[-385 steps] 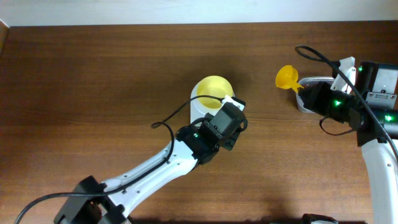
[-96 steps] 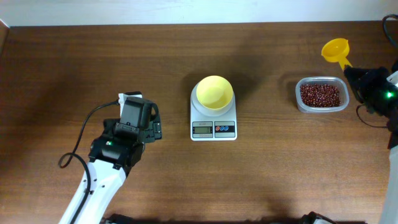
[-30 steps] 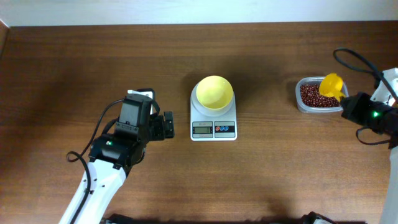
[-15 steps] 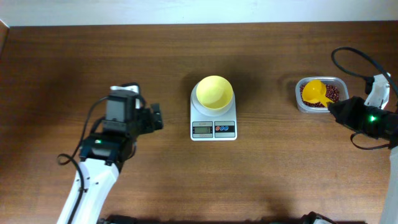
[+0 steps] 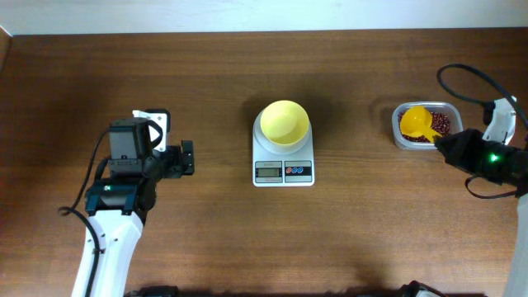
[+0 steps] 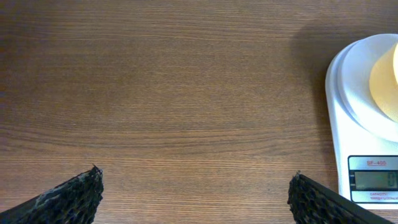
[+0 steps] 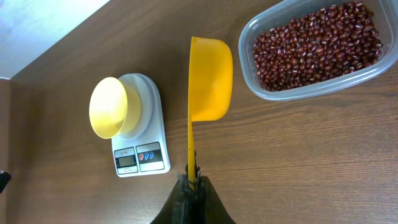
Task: Scoop item into bowl and weigh 50g on scale
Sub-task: 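Dip the scoop into the red beans with the right gripper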
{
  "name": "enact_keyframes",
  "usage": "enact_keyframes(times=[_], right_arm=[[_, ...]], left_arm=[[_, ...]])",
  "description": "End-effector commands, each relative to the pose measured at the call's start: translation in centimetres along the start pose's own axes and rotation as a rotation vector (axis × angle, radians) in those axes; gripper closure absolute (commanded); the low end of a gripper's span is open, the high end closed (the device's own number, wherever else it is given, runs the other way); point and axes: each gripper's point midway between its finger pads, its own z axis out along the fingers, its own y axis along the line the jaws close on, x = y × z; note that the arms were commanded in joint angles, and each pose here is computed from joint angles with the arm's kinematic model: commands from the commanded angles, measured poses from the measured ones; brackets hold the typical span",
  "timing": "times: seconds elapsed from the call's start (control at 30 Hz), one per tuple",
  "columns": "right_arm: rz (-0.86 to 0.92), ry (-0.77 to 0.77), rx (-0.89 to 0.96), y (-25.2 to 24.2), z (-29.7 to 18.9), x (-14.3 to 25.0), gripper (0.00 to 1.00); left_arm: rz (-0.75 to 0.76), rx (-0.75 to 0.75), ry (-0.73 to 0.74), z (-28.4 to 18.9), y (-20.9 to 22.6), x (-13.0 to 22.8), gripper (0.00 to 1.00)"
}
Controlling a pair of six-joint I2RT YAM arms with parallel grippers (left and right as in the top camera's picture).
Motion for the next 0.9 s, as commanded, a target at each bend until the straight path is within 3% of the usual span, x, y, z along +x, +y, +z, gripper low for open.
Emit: enact_keyframes(times=[0.0,0.27,0.43,0.6,0.7,0.8,0.87], right_arm=[[-0.027,-0.025,-0.011,0.2,-0.3,-0.7,0.96],[-0.196,-0.03,-0.096,4.9,1.6,-1.0,0.96],[-0.247,-0.08,-0.122,6.7,0.2,-2.5,0.96],[-0.259,-0.112,0.039,4.3,0.0,-3.6,0.96],[-0.34,-0.137,0.322,-0.3,-0.9,-4.9,0.96],[-0.463,-0.137,0.356,-0.7,-0.6,-5.7,0.96],[-0.446,-0.075,0.442,-3.1,0.6,-5.7,0.96]], left_arm=[[0.015,-0.018,0.007,0.2,0.4,0.2,0.01],[0.015,-0.018,0.007,0.2,0.4,0.2,0.01],[0.015,-0.018,0.007,0.2,0.4,0.2,0.01],[0.015,-0.018,0.007,0.2,0.4,0.2,0.01],[0.015,-0.018,0.007,0.2,0.4,0.2,0.01],[0.015,-0.018,0.007,0.2,0.4,0.2,0.01],[0.015,-0.018,0.007,0.2,0.4,0.2,0.01]])
